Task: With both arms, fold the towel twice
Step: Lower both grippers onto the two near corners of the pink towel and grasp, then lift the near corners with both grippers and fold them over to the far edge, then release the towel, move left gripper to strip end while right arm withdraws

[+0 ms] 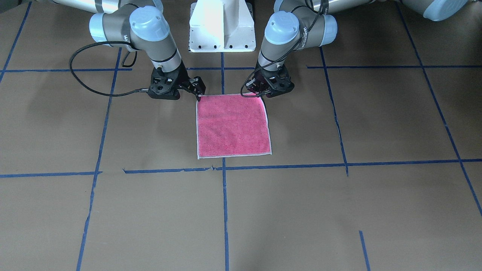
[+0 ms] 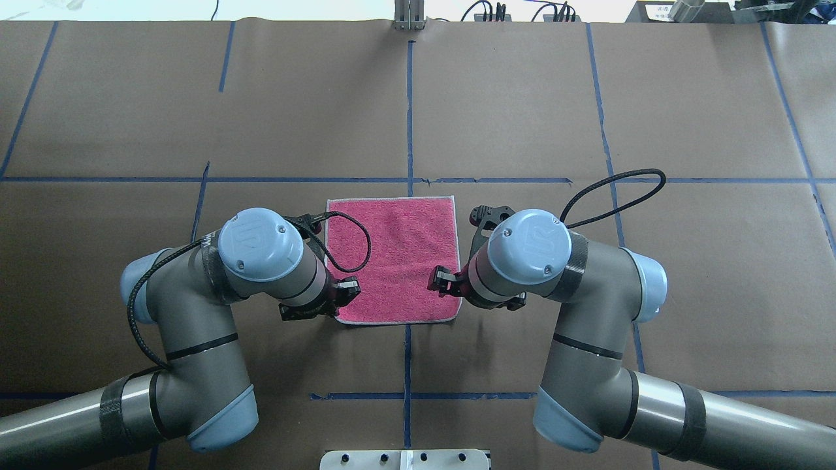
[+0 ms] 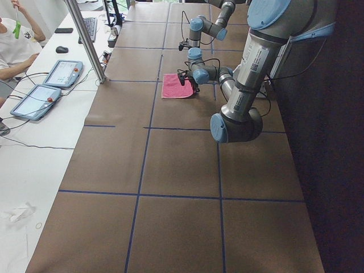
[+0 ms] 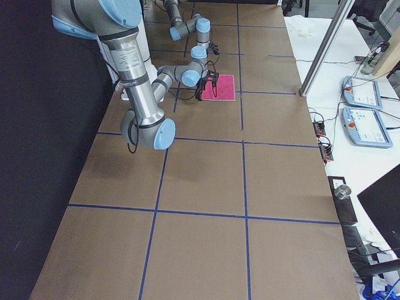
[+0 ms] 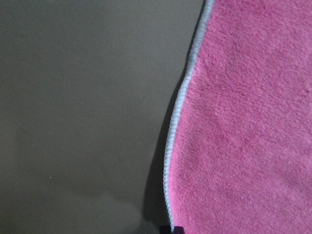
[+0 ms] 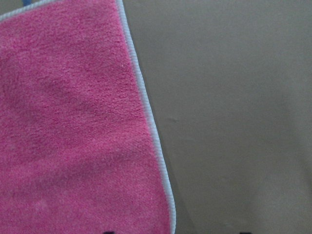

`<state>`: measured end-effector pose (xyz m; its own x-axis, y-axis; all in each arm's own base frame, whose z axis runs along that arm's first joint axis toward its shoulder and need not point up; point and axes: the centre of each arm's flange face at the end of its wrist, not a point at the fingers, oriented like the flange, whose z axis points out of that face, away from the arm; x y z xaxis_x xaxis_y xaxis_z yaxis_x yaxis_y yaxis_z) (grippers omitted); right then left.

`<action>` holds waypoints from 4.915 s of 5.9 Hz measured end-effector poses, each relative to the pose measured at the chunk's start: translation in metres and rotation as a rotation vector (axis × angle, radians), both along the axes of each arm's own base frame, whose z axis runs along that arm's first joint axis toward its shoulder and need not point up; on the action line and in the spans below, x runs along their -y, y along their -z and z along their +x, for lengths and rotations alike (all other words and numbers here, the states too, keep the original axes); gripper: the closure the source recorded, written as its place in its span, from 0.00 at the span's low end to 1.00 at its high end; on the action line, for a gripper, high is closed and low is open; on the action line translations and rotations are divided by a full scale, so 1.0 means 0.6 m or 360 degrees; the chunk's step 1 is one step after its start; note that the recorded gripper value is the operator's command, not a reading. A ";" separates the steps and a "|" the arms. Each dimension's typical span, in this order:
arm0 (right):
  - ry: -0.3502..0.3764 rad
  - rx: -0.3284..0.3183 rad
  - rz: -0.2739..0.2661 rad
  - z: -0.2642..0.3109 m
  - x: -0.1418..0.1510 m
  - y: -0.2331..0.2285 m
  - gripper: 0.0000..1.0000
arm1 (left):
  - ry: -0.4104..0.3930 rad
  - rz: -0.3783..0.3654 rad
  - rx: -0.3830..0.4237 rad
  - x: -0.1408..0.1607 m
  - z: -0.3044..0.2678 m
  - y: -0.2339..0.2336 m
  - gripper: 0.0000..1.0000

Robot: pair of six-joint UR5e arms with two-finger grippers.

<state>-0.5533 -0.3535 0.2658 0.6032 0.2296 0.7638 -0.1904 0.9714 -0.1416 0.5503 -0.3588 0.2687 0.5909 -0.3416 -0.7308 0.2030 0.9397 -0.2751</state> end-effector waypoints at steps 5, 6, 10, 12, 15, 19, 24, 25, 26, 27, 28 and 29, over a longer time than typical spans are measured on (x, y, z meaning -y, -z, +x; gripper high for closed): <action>0.0008 -0.0029 -0.0008 -0.027 -0.025 -0.008 0.97 | 0.0000 -0.0001 0.0000 0.000 -0.001 -0.001 0.99; 0.0011 -0.0028 -0.0007 -0.028 -0.026 -0.007 0.99 | 0.0000 0.0000 -0.0001 0.000 -0.001 -0.001 0.99; -0.0027 0.0012 0.0008 -0.005 -0.006 0.011 1.00 | 0.0005 0.0007 -0.0017 0.002 -0.008 0.007 0.99; -0.0086 0.0022 0.0013 0.020 0.029 0.013 1.00 | 0.0055 0.0016 -0.0022 0.033 -0.028 0.009 0.99; -0.0138 0.0047 0.0043 0.033 0.066 0.006 1.00 | 0.0133 0.0033 -0.0057 0.082 -0.045 0.001 0.99; -0.0308 0.0080 0.0055 0.013 0.226 0.031 0.80 | 0.0287 0.0022 -0.0037 0.205 -0.051 0.014 0.50; -0.0345 -0.0007 -0.0017 0.033 0.374 0.011 0.00 | 0.0337 0.0087 -0.0053 0.330 -0.046 -0.044 0.00; -0.0306 0.0017 -0.0034 0.062 0.396 0.013 0.00 | 0.0295 0.0060 -0.0104 0.317 -0.060 -0.030 0.00; -0.0270 0.0042 -0.0068 0.093 0.415 0.011 0.00 | 0.0252 0.0028 -0.0135 0.290 -0.084 -0.021 0.00; -0.0247 0.0056 -0.0095 0.119 0.428 0.004 0.00 | 0.0252 -0.0016 -0.0120 0.262 -0.102 -0.017 0.06; -0.0217 0.0031 -0.0089 0.143 0.435 -0.004 0.00 | 0.0292 -0.0070 -0.0088 0.229 -0.087 -0.013 0.15; -0.0152 -0.0028 -0.0048 0.182 0.439 -0.014 0.00 | 0.0322 -0.0095 -0.0055 0.192 -0.050 -0.015 0.23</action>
